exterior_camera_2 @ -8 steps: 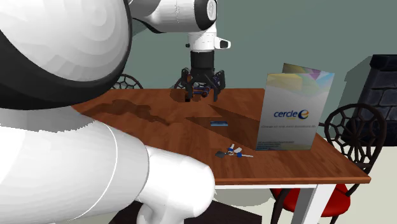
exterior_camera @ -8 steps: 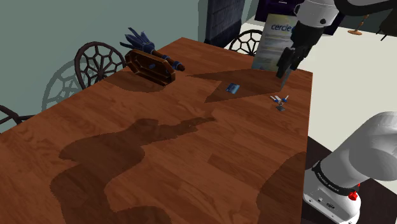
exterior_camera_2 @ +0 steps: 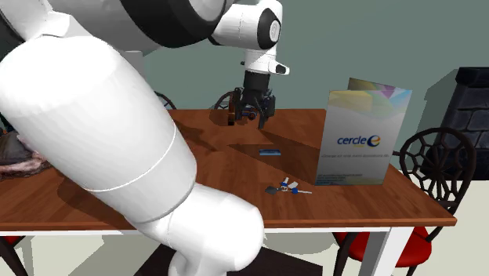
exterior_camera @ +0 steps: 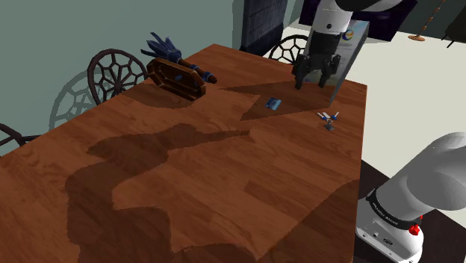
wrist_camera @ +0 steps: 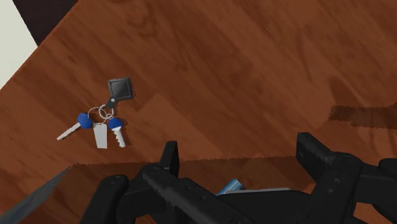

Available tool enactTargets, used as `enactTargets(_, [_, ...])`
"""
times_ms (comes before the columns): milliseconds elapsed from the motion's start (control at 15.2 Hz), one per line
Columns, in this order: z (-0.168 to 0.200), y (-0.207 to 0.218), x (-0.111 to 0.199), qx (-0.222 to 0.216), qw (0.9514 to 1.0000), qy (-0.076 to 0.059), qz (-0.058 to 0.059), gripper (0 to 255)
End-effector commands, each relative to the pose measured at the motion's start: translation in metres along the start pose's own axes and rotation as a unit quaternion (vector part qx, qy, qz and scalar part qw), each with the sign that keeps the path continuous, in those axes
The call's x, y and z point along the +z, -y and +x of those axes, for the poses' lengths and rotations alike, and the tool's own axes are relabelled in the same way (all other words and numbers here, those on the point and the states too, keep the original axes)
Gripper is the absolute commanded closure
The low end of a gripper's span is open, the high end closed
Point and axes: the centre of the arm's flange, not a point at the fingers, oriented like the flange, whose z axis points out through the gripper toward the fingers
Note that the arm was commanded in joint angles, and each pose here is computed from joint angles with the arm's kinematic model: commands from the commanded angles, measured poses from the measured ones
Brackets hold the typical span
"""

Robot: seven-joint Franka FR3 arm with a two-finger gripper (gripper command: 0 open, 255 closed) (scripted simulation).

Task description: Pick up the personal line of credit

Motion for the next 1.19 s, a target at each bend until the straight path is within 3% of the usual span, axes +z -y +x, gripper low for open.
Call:
enactTargets(0, [0.032, 0.005, 0.014, 0.061, 0.9976, 0.029, 0.018, 0])
enactTargets(198, [0.076, 0.005, 0.033, 0.147, 0.9858, 0.069, 0.043, 0])
enactTargets(396, [0.118, 0.0, 0.057, 0.231, 0.9643, 0.109, 0.068, 0])
enactTargets(528, [0.144, -0.007, 0.075, 0.286, 0.9447, 0.135, 0.085, 0])
enactTargets(726, [0.179, -0.021, 0.105, 0.367, 0.9077, 0.173, 0.109, 0])
enactTargets(792, [0.187, -0.025, 0.112, 0.386, 0.8974, 0.182, 0.114, 0])
enactTargets(1122, [0.191, -0.027, 0.138, 0.386, 0.8974, 0.182, 0.114, 0])
